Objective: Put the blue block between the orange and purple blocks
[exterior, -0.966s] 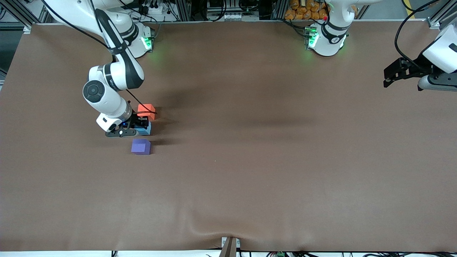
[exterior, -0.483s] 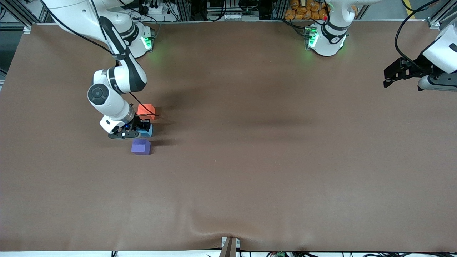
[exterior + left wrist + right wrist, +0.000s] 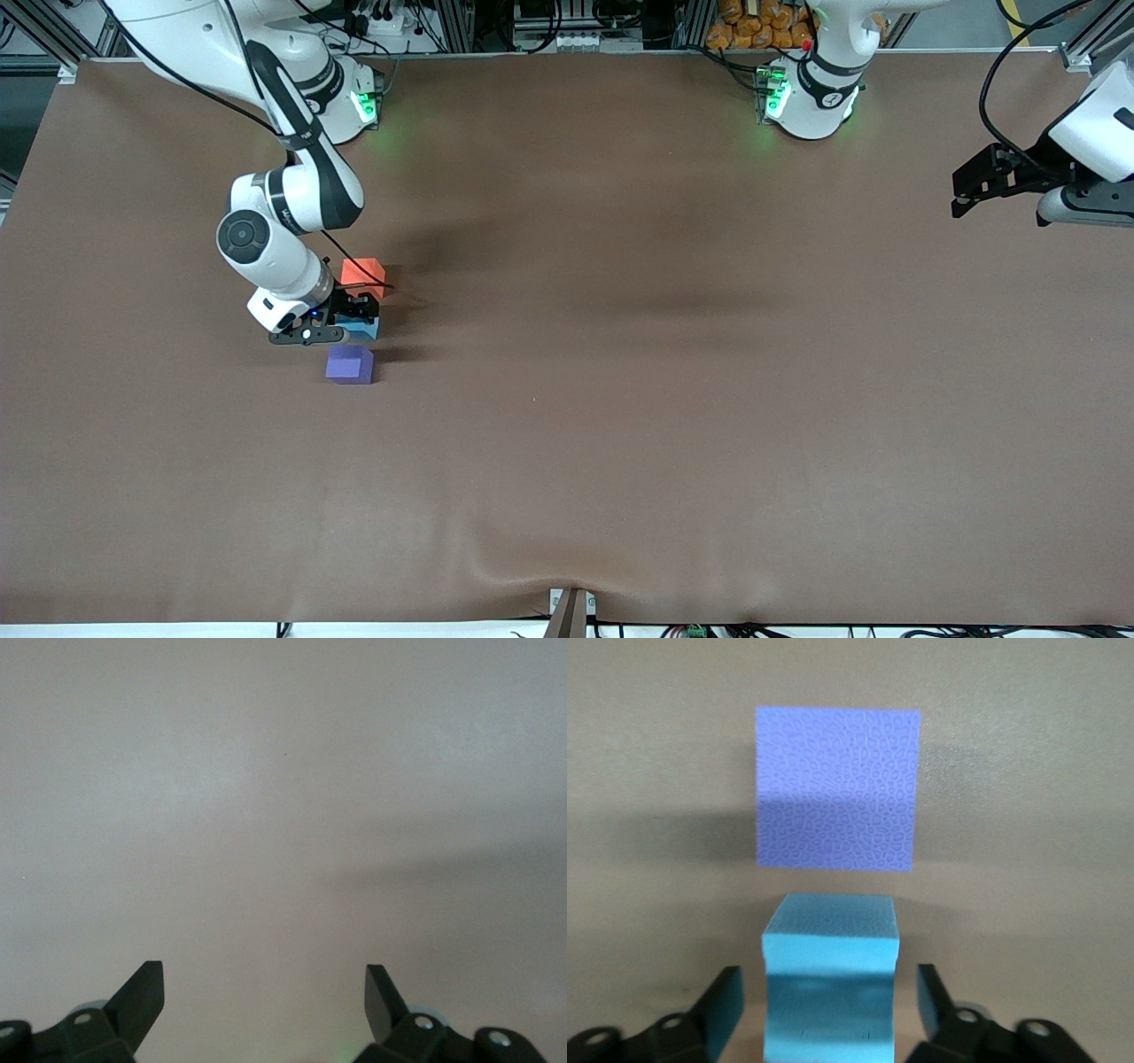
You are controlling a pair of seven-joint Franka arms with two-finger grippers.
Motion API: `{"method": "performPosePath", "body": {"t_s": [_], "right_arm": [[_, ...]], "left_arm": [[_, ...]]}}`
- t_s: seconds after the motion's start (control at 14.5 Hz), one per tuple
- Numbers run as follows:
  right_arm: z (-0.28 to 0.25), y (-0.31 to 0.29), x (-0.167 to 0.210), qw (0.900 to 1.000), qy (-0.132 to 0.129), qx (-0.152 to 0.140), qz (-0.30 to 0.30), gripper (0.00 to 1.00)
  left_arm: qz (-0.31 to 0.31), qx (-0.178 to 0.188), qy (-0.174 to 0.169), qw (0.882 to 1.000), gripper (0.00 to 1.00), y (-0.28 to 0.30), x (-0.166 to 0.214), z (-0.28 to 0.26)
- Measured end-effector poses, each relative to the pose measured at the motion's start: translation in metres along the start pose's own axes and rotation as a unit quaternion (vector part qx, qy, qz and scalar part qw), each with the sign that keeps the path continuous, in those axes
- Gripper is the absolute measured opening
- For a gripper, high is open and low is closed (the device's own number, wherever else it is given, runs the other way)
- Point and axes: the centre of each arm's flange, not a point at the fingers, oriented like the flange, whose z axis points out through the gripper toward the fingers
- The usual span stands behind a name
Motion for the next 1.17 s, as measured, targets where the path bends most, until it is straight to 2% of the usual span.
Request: {"method": "performPosePath", "body": {"t_s": [0.07, 0.41, 0.69, 0.9, 1.17], "right_arm": [[-0.020, -0.002, 0.007, 1.000, -0.012, 0.000, 0.000, 1.00], [-0.179, 0.008, 0.047, 0.999, -0.044, 0.005, 0.011, 1.00], [-0.308, 0.044, 0.058, 0.998, -0.040, 0.010, 0.038, 1.00], [-0.356, 0.076, 0.054, 0.998, -0.034, 0.010, 0.054, 1.00], [-0.386, 0.098, 0.044, 0.999, -0.037, -0.009, 0.022, 1.00]], "left_arm": [[0.000, 0.000, 0.000, 1.000, 1.00, 0.000, 0.000, 0.000], [0.000, 0.000, 0.000, 1.000, 1.00, 0.000, 0.000, 0.000], [0.001, 0.000, 0.001, 1.000, 1.00, 0.001, 0.000, -0.001], [0.001, 0.000, 0.001, 1.000, 1.00, 0.001, 0.000, -0.001], [0.001, 0.000, 0.001, 1.000, 1.00, 0.001, 0.000, -0.001]]}}
